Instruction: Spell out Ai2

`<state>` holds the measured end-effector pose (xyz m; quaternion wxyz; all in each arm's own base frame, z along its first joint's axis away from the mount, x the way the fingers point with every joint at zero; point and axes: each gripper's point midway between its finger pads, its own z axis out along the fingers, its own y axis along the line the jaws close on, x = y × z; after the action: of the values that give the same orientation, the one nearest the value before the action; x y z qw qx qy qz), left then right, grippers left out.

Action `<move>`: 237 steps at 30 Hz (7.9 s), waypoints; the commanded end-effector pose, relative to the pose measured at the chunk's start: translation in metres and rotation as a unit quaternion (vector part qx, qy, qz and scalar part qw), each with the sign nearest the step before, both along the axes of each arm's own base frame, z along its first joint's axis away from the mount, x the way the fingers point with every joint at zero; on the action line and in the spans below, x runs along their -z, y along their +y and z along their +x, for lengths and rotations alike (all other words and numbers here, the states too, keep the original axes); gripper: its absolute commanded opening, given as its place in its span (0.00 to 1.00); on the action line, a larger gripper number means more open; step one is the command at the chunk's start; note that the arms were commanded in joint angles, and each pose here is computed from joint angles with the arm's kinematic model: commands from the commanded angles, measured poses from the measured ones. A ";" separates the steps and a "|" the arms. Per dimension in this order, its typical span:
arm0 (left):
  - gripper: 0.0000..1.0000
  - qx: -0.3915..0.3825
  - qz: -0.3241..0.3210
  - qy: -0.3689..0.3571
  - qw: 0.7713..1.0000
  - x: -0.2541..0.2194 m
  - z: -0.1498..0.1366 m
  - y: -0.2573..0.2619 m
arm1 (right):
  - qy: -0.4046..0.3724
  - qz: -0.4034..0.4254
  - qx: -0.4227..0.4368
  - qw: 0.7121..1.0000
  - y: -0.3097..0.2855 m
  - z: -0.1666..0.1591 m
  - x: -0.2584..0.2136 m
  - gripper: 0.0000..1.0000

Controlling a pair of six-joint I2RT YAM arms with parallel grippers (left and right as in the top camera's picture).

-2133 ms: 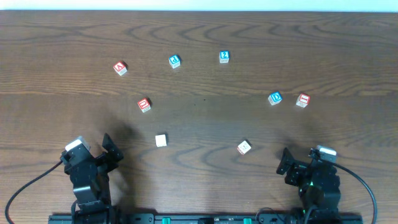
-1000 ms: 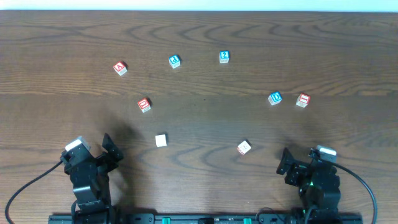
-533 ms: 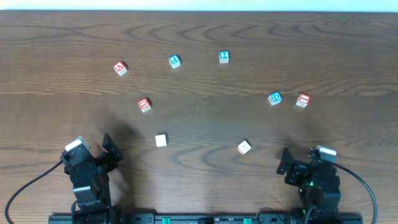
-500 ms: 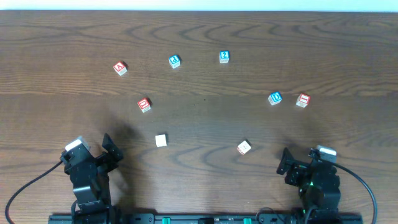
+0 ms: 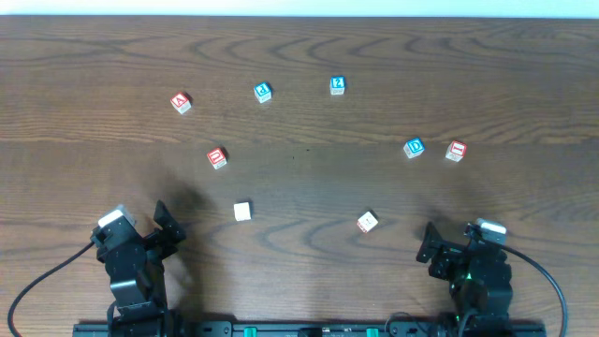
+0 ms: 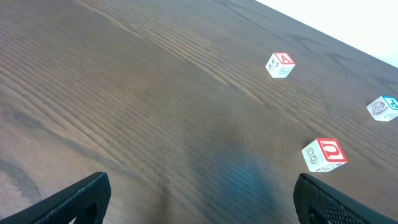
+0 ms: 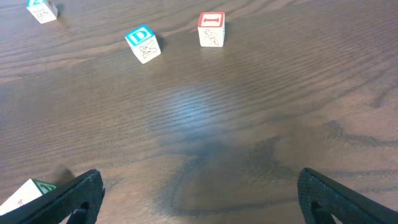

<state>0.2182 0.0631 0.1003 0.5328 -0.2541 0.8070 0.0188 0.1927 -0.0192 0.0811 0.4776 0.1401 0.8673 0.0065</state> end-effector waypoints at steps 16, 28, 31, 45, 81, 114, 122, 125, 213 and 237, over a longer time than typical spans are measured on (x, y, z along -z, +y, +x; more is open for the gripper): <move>0.95 0.003 0.006 0.012 1.000 0.010 -0.002 0.000 | -0.017 0.045 0.029 0.998 -0.001 0.003 -0.002 0.99; 0.95 0.003 0.006 0.013 1.000 0.010 -0.002 0.000 | -0.155 0.088 0.003 0.984 0.011 0.032 -0.063 0.99; 0.95 0.003 0.006 0.012 1.000 0.010 -0.002 0.000 | -0.208 0.090 -0.002 0.974 0.012 0.038 -0.090 0.99; 0.95 0.003 0.006 0.012 1.000 0.010 -0.002 0.000 | -0.240 0.109 -0.021 0.964 0.019 0.040 -0.106 0.99; 0.95 0.003 0.006 0.013 1.000 0.010 -0.002 0.000 | 0.097 0.160 0.136 0.973 -0.019 0.210 -0.139 0.99; 0.95 0.003 0.006 0.013 1.000 0.010 -0.002 0.000 | 0.239 0.381 0.383 0.807 -0.001 0.201 -0.016 0.99; 0.95 0.003 0.006 0.013 1.000 0.010 -0.002 0.000 | 0.240 0.461 0.506 0.689 0.003 0.198 0.011 0.97; 0.95 0.002 0.006 0.013 1.000 0.010 -0.002 0.000 | 0.235 0.473 0.535 0.660 -0.001 0.197 0.017 0.95; 0.95 0.002 0.006 0.013 1.000 0.010 -0.002 0.000 | 0.293 0.436 0.566 0.635 -0.054 0.207 0.066 0.36; 0.95 0.003 0.006 0.012 1.000 0.010 -0.002 0.000 | 0.283 0.413 0.494 0.711 -0.063 0.229 0.056 0.14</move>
<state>0.2186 0.0630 0.1008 0.5342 -0.2537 0.8062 0.0185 0.4118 -0.0777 0.0199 0.0209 0.7521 0.6527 0.0888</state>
